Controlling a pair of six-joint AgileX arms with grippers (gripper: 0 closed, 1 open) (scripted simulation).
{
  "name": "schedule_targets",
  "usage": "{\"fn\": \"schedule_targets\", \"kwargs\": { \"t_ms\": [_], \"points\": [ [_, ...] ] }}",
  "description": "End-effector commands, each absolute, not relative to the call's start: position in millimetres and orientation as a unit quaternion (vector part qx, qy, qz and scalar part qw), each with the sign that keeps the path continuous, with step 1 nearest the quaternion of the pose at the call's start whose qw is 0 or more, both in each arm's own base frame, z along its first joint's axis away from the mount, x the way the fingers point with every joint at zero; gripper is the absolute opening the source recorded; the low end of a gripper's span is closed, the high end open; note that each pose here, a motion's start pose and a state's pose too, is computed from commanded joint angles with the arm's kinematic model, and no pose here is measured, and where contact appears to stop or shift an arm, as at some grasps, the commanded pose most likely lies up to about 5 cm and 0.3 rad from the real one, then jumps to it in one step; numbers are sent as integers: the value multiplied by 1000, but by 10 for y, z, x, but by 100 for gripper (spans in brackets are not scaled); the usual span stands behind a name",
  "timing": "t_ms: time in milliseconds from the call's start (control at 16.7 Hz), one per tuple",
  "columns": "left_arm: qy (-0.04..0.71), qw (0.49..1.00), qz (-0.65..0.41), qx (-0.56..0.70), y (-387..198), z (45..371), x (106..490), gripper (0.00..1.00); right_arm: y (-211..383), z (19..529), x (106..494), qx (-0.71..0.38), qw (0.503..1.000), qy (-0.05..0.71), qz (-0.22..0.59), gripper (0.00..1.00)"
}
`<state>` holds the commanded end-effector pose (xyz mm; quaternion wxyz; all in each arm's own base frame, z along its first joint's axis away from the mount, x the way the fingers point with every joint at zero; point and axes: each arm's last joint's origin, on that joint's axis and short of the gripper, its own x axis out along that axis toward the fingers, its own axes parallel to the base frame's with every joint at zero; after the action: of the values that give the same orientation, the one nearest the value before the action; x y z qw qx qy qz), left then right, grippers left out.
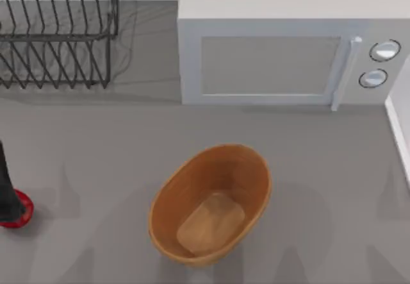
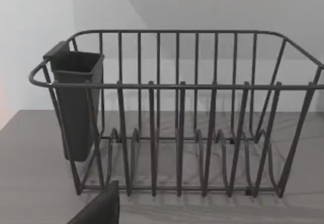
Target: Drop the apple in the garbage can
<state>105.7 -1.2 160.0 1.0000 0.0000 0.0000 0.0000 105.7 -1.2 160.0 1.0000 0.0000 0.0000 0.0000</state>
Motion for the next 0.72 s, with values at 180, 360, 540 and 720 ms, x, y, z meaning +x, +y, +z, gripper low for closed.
{"fn": "schedule_targets", "kwargs": {
  "t_ms": [180, 360, 540, 720],
  "points": [
    [5, 1000, 1, 2, -11, 1617, 1058, 100, -12, 1600, 1057, 0, 1000, 0, 0, 100],
    [50, 999, 1, 17, -5, 1735, 1079, 100, -12, 1600, 1057, 0, 1000, 0, 0, 100],
    [141, 989, -5, 40, 3, 1890, 1175, 100, -12, 1600, 1057, 0, 1000, 0, 0, 100],
    [273, 960, -19, 64, 17, 1993, 1387, 100, -12, 1600, 1057, 0, 1000, 0, 0, 100]
  ]
}}
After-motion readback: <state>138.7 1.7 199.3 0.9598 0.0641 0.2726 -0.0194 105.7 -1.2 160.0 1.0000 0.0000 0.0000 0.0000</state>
